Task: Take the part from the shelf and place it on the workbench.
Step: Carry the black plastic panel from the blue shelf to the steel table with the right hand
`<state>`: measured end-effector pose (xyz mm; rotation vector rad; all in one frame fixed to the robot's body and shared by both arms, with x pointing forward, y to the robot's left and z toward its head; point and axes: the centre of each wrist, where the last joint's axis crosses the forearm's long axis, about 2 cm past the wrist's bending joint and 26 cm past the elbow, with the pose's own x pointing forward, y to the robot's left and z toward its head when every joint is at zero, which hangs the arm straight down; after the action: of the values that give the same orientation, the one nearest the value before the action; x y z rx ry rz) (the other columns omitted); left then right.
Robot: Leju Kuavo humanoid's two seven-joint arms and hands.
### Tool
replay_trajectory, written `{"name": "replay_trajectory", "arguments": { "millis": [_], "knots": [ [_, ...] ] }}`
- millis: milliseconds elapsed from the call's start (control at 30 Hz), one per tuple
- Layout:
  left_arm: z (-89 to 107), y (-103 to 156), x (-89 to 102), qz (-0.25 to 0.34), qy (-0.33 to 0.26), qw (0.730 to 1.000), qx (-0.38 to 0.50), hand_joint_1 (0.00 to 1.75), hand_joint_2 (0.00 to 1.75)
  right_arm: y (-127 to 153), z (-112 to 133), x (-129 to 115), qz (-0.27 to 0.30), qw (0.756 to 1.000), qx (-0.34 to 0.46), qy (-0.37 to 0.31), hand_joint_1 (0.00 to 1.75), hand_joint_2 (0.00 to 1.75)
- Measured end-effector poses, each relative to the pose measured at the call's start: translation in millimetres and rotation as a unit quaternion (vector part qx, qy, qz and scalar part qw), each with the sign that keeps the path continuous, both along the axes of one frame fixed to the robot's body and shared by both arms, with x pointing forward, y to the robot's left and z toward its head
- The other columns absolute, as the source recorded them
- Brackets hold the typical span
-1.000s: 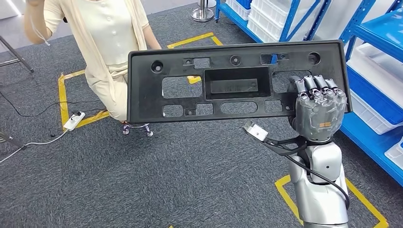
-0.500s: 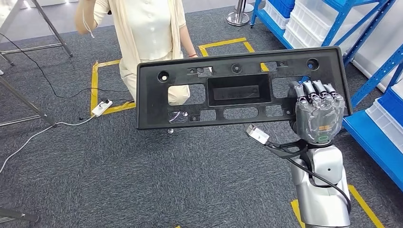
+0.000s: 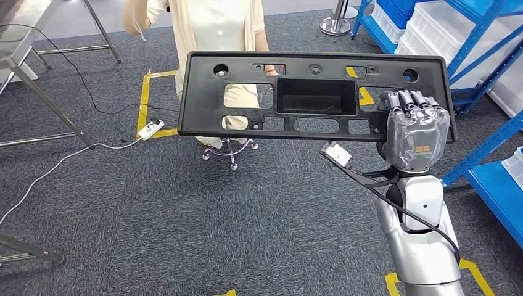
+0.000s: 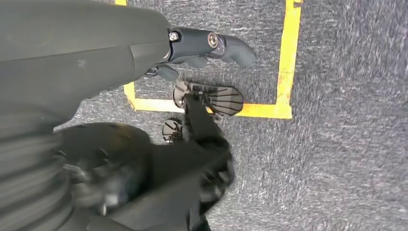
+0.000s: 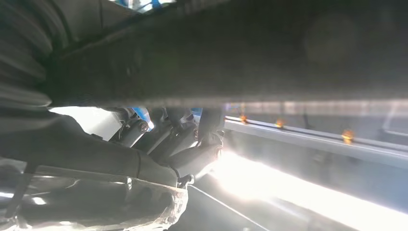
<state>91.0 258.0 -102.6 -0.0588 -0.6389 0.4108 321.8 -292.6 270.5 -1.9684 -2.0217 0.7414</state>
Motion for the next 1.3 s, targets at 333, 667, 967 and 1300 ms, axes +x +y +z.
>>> {"name": "replay_trajectory", "arguments": {
  "millis": [333,667,967,1300],
  "knots": [
    [0.6,1,3.0,0.007,-0.003,1.0,0.0,0.0,1.75,9,5,3,0.007,1.0,-0.009,-0.003,1.75,1.75],
    [-1.1,3,-4.8,0.012,0.006,1.0,0.002,0.0,1.75,24,12,9,0.014,1.0,-0.003,-0.01,1.75,1.75],
    [-1.2,2,-5.1,0.015,0.006,1.0,0.001,0.0,1.75,36,9,8,0.022,1.0,-0.001,-0.007,1.75,1.75],
    [-0.7,2,-2.8,0.017,0.004,1.0,0.001,0.0,1.75,34,5,6,0.035,0.999,-0.025,-0.004,1.75,1.75]
  ]
}}
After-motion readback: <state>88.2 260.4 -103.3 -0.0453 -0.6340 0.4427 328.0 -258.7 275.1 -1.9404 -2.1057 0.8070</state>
